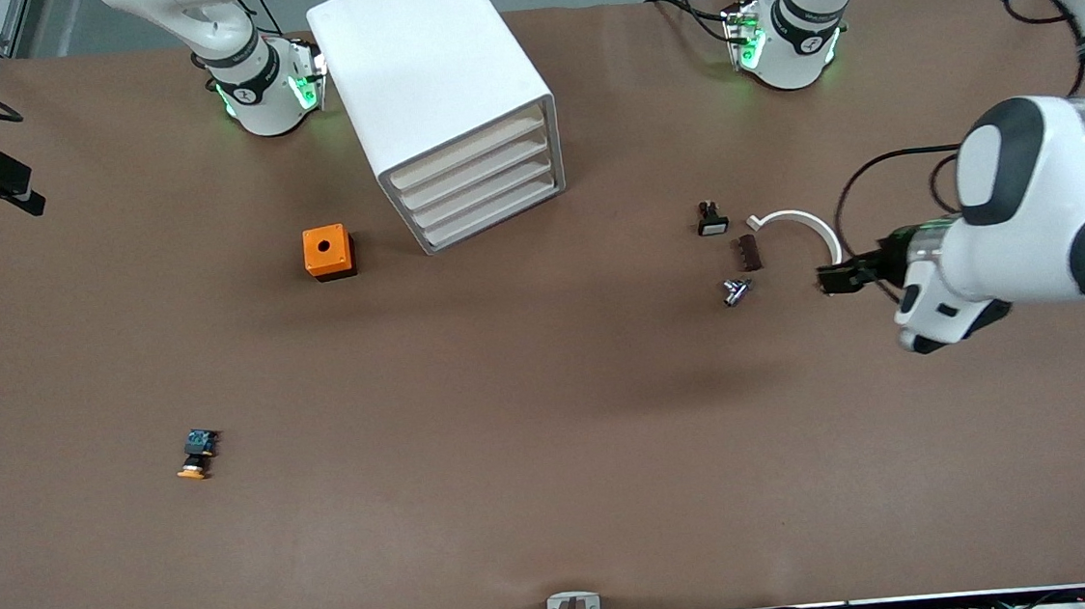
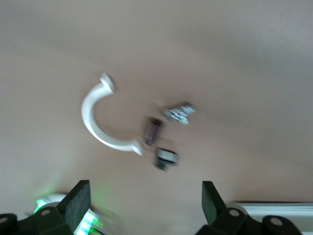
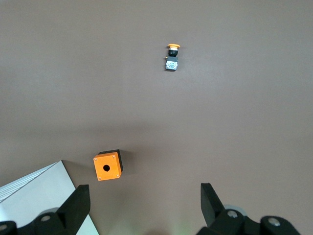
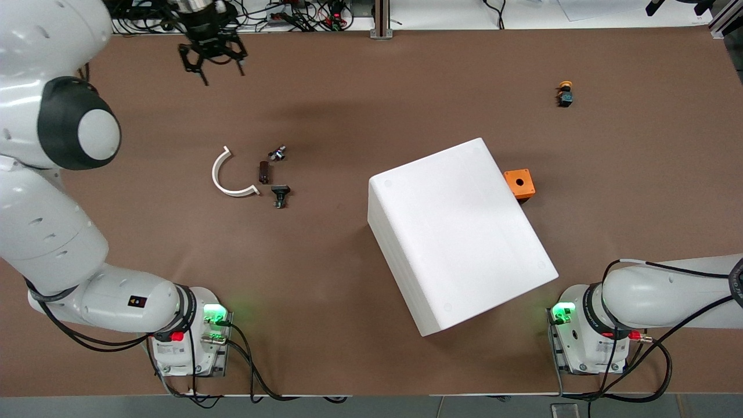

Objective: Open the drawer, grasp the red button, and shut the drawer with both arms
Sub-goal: 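Lower the left gripper onto the drawer handle and close it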

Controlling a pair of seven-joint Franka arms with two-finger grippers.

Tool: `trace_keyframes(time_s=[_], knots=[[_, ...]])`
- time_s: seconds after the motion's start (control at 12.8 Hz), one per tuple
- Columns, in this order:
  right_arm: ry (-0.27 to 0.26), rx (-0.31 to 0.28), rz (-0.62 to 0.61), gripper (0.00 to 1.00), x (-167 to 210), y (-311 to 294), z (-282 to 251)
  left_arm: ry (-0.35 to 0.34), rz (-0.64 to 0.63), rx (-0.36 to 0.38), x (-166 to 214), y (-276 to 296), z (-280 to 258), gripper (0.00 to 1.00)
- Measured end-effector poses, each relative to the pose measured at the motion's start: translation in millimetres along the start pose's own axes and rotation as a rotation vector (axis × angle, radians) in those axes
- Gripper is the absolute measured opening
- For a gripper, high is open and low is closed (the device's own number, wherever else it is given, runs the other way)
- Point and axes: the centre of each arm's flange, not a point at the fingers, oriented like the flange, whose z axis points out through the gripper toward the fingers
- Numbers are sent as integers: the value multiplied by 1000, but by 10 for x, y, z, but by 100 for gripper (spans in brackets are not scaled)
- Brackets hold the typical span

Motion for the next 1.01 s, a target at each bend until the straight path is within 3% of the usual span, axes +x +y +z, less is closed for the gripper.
trace_keyframes(time_s=[0.23,0.47,0.78,1.01], knots=[[6,0,-31,100,6,4,-5,-145,-321,-39,-285,693,365,100],[10,0,-47,100,11,9,-9,-318,-675,1,-575,1267,757,100],[23,2,-50,100,25,9,-20,-529,-1083,165,-734,1817,1507,100],[24,13,-51,100,26,-1,-19,-609,-1230,328,-918,2118,2103,100]])
